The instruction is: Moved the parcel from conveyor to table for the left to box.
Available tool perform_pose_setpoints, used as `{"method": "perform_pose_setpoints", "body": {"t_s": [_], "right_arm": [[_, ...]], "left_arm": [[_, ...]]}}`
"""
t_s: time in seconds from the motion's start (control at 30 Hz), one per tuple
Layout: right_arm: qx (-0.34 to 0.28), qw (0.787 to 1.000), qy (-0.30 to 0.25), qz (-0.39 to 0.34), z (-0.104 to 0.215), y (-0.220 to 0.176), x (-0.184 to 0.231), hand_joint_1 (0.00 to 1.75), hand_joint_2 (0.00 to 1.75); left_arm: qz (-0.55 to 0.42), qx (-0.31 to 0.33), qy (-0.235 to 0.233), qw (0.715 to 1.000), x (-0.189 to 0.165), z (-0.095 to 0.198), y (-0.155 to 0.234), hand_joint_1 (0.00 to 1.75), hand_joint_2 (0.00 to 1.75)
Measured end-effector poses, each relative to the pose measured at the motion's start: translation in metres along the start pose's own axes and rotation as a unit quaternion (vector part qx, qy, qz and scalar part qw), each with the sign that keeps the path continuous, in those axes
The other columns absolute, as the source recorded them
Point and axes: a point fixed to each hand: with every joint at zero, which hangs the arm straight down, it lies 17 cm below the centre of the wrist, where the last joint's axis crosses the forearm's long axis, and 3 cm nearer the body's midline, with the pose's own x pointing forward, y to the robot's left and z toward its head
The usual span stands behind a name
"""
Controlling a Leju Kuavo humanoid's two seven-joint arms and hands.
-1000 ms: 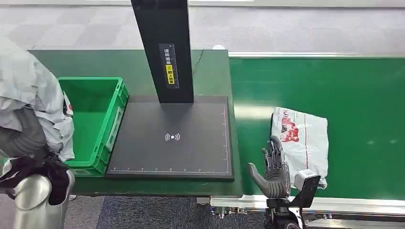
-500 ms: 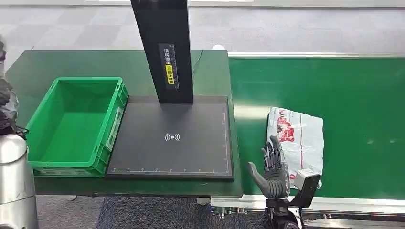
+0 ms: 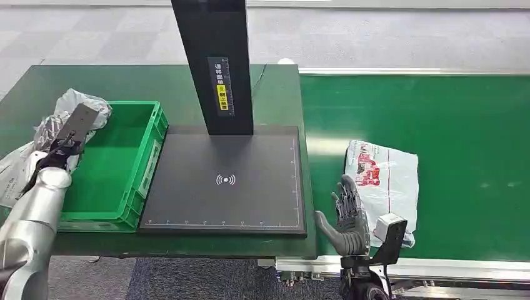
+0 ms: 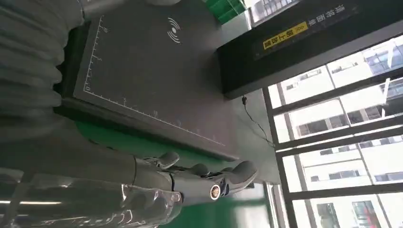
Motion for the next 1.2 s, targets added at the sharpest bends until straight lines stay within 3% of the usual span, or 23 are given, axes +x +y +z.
{"method": "perform_pose_setpoints", "body": {"t_s": [0.03, 0.07, 0.1, 0.13, 0.33, 0.53, 0.7, 0.83, 0.97, 1.1, 1.2], "right_arm": [[0.0, 1.0, 0.0, 0.0, -0.001, 0.0, 0.0, 0.0, 1.75], [0.001, 1.0, 0.001, 0.0, -0.002, 0.001, 0.0, 0.0, 1.75], [0.001, 1.0, 0.002, 0.0, -0.003, 0.001, 0.0, 0.0, 1.75], [0.001, 1.0, 0.002, 0.001, -0.004, 0.001, 0.0, 0.0, 1.75], [0.0, 1.0, 0.005, 0.004, -0.006, 0.0, -0.001, 0.0, 1.75], [-0.006, 1.0, 0.007, 0.009, -0.003, -0.006, -0.003, 0.0, 1.75], [-0.011, 1.0, 0.005, 0.011, 0.0, -0.009, -0.004, 0.0, 1.75], [-0.021, 1.0, -0.004, 0.008, -0.001, -0.012, -0.001, 0.0, 1.75], [-0.028, 0.999, -0.011, 0.012, -0.001, -0.013, 0.001, 0.0, 1.75], [-0.021, 0.999, -0.016, 0.03, -0.003, -0.009, 0.002, 0.0, 1.75], [-0.009, 0.999, -0.021, 0.049, -0.009, -0.002, 0.006, 0.0, 1.75]], "left_arm": [[-0.004, -0.016, 0.009, 1.0, -0.002, 0.0, -0.008, 1.75, 1.75], [-0.007, -0.033, 0.017, 0.999, -0.004, 0.0, -0.017, 0.17, 1.75], [-0.008, -0.044, 0.021, 0.999, -0.004, 0.0, -0.023, 0.17, 1.75], [-0.01, -0.059, 0.024, 0.998, -0.003, 0.001, -0.03, 0.0, 1.75], [0.035, -0.082, -0.012, 0.996, 0.032, -0.003, -0.038, 0.0, 1.75], [0.199, -0.092, -0.126, 0.967, 0.111, 0.003, -0.009, 0.0, 1.75], [0.267, -0.024, -0.219, 0.938, 0.161, 0.024, 0.045, 0.0, 1.75], [0.327, 0.042, -0.316, 0.89, 0.191, 0.079, 0.074, 0.0, 1.75], [0.377, 0.027, -0.402, 0.834, 0.195, 0.179, 0.022, 0.0, 1.75], [0.408, -0.022, -0.393, 0.823, 0.182, 0.252, -0.045, 0.0, 1.75], [0.457, -0.073, -0.34, 0.818, 0.167, 0.291, -0.095, 0.0, 1.75]]}}
